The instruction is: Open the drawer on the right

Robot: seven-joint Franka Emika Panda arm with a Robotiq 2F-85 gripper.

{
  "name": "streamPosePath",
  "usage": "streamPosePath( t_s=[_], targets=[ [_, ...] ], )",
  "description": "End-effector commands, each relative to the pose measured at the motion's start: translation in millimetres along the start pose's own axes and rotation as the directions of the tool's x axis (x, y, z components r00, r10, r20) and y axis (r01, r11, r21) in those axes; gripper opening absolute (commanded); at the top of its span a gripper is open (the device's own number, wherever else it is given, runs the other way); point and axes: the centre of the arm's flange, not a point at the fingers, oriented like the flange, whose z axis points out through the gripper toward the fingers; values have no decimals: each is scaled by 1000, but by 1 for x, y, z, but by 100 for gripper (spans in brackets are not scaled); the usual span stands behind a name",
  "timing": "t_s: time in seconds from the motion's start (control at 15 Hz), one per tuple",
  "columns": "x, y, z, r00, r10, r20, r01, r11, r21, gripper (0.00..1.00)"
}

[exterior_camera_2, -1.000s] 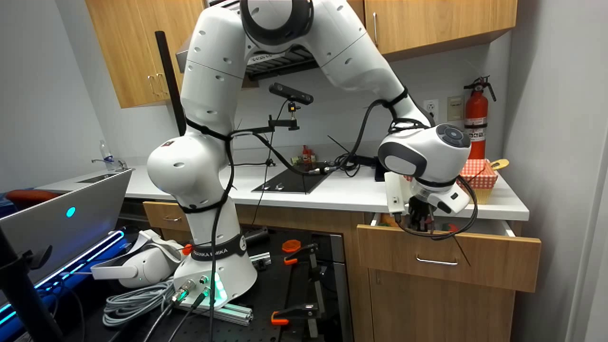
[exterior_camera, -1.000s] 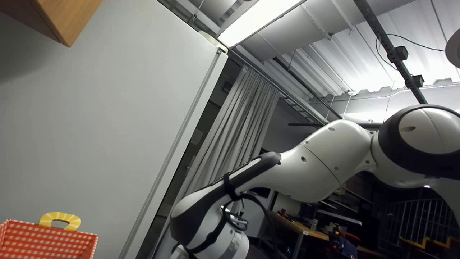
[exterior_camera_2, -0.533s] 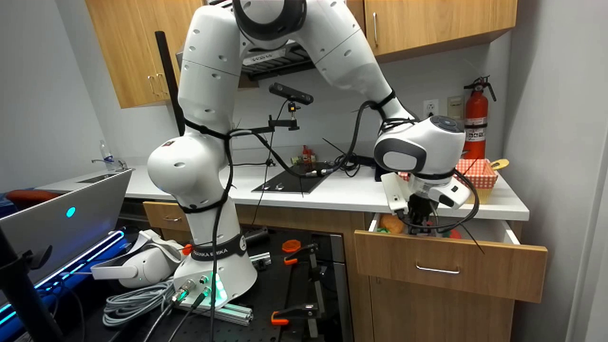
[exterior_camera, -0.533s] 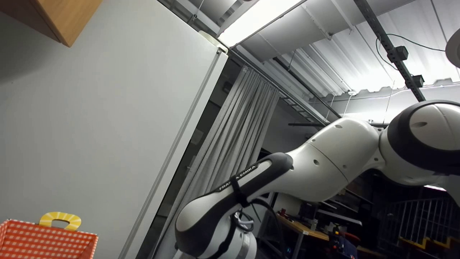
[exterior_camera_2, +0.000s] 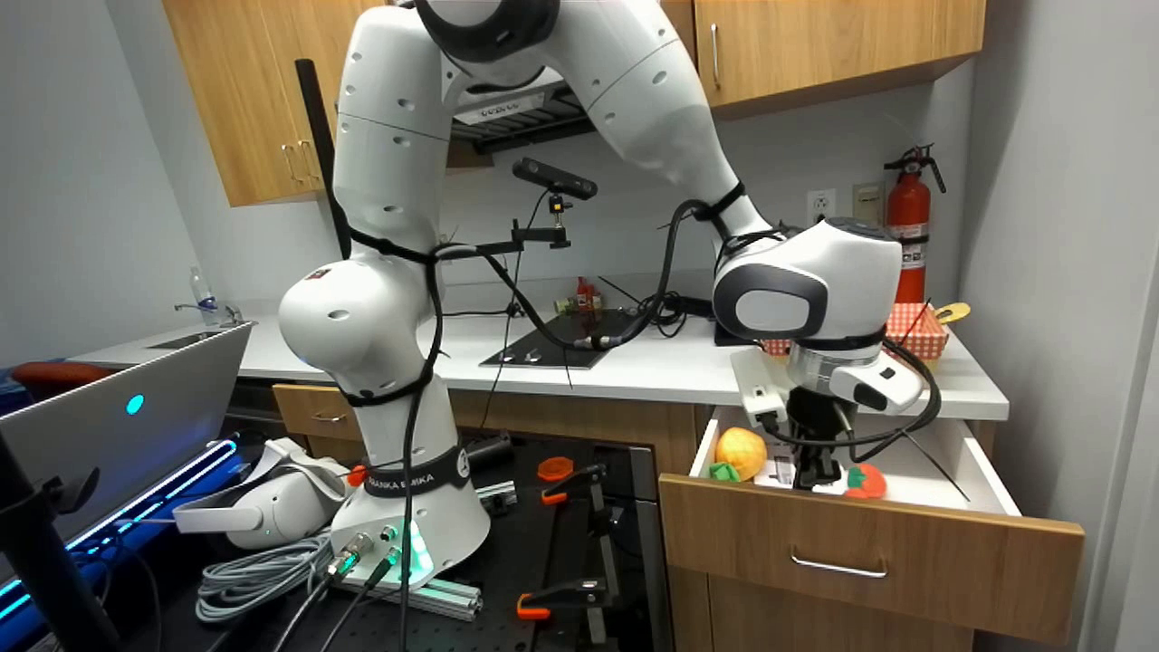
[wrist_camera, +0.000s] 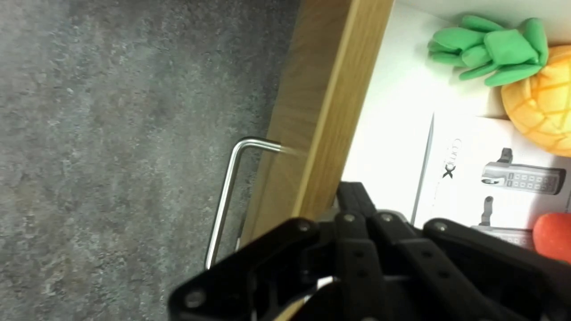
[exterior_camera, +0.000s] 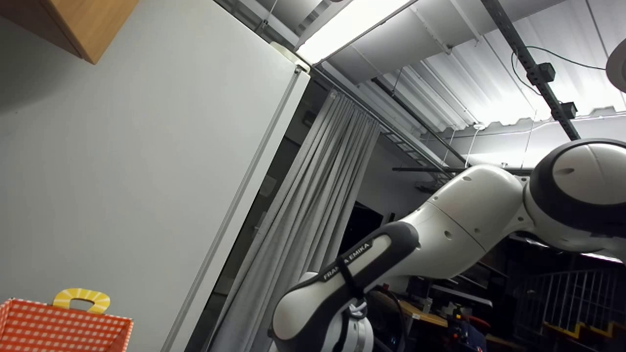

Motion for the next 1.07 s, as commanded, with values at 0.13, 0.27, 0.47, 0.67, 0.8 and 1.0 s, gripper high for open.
streamPosePath(
  t_s=[0.13,0.27,0.47,0.67,0.8,1.0],
  targets=[
    [-15,56,-27,997,69,-34,-73,992,-108,0],
    [-18,71,-33,995,91,-39,-95,987,-129,0],
    [-21,88,-41,992,116,-48,-122,981,-152,0],
    [-23,104,-50,988,142,-62,-151,973,-178,0],
    [-25,115,-55,984,162,-70,-173,967,-186,0],
    [-29,120,-70,981,170,-91,-183,968,-172,0]
  ],
)
